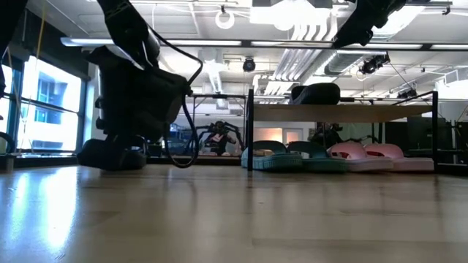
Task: Pick and place slides into the shelf
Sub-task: Put the left black slides on the shelf
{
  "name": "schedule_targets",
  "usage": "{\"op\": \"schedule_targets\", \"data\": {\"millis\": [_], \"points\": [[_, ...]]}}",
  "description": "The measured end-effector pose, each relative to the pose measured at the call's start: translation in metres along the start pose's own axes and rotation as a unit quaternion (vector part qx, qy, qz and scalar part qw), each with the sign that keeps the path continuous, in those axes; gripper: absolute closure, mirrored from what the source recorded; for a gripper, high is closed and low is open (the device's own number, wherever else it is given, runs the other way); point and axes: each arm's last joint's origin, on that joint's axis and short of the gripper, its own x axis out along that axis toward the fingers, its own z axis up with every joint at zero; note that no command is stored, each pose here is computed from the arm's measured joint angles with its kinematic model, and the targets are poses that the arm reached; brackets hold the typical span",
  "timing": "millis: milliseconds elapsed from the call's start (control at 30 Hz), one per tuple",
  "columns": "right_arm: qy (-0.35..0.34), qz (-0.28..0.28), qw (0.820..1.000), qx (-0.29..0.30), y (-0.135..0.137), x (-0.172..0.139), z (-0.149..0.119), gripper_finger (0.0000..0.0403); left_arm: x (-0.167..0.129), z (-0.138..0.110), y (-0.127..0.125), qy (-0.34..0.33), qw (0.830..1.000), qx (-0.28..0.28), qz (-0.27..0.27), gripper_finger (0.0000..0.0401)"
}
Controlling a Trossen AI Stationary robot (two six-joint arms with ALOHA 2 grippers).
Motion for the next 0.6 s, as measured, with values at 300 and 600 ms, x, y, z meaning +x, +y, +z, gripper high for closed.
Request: {"op": "schedule_targets", "data": {"millis": [300,600], "points": [[0.004,0.01,1.0,0.004,0.004,0.001,0.0,0.0231,0.005,0.005,0.005,-0.008,1.0,-0.022,0.006,0.014],[0.009,-0.002,1.0,-0.009,0.01,0.002,0.0,0.0231,0.006,0.012,0.002,-0.036,0.998,-0.046,-0.005,0.0314]]}}
